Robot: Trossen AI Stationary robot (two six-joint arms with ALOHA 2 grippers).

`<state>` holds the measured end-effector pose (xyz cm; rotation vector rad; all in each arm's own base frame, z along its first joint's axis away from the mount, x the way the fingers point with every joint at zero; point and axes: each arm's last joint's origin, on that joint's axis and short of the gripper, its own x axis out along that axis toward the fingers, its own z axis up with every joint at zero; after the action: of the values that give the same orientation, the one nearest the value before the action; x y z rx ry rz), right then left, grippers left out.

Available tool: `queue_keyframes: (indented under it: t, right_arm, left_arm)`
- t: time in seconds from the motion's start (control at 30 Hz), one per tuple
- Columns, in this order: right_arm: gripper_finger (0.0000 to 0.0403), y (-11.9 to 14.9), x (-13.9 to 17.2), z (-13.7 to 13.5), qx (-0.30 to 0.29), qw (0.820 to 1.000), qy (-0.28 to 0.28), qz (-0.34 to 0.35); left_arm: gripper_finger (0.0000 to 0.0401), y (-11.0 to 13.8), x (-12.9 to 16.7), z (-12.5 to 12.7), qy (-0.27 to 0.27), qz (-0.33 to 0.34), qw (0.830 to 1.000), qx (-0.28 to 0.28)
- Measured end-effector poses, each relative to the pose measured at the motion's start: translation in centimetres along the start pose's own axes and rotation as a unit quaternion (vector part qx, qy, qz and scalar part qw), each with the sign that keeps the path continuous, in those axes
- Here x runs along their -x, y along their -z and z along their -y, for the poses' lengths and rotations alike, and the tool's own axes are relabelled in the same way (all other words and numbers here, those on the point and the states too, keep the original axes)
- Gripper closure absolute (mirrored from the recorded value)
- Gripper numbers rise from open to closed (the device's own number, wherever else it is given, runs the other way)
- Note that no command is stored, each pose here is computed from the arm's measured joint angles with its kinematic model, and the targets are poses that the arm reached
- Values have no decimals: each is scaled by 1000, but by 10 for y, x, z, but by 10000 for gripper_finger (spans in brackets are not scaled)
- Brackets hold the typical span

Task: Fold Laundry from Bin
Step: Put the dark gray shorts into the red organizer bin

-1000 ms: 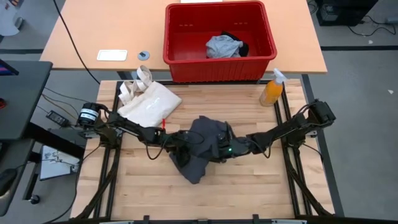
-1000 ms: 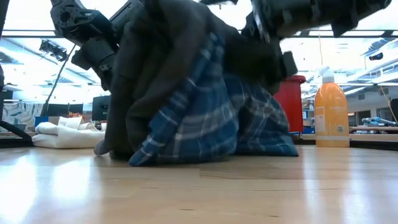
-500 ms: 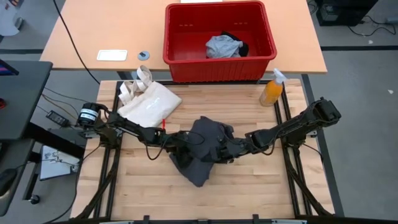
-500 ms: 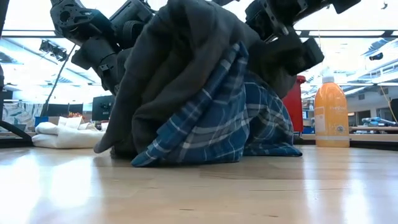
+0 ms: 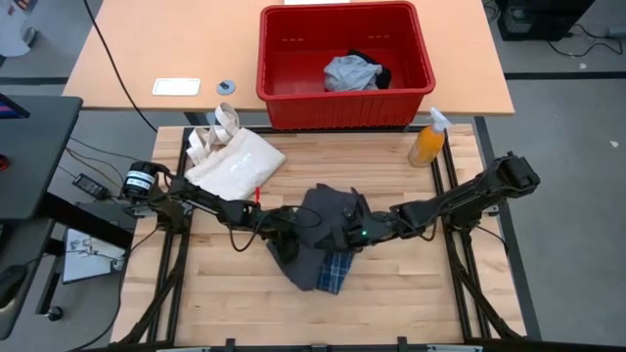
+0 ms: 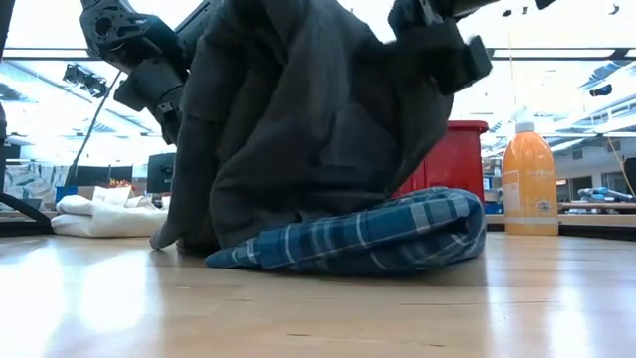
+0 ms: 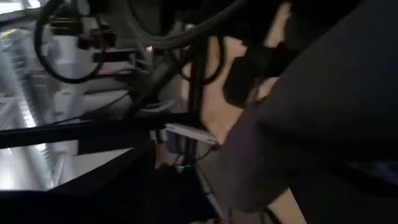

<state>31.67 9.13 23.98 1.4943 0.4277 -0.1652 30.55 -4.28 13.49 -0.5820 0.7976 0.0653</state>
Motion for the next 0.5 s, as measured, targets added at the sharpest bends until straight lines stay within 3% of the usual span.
queue_keyframes:
  t: [0.2, 0.33, 0.5]
  right_arm:
    - [56, -2, 2, 31, 14, 989, 150, -6]
    - [56, -4, 3, 44, 13, 988, 154, 17]
    - [56, -6, 0, 84, -37, 988, 140, 58]
  left_arm:
    - [143, 0, 0, 0, 0, 0, 1000, -1]
    - [143, 0, 0, 0, -1, 0, 1000, -1]
    - [143, -1, 0, 0, 1, 2, 1000, -1]
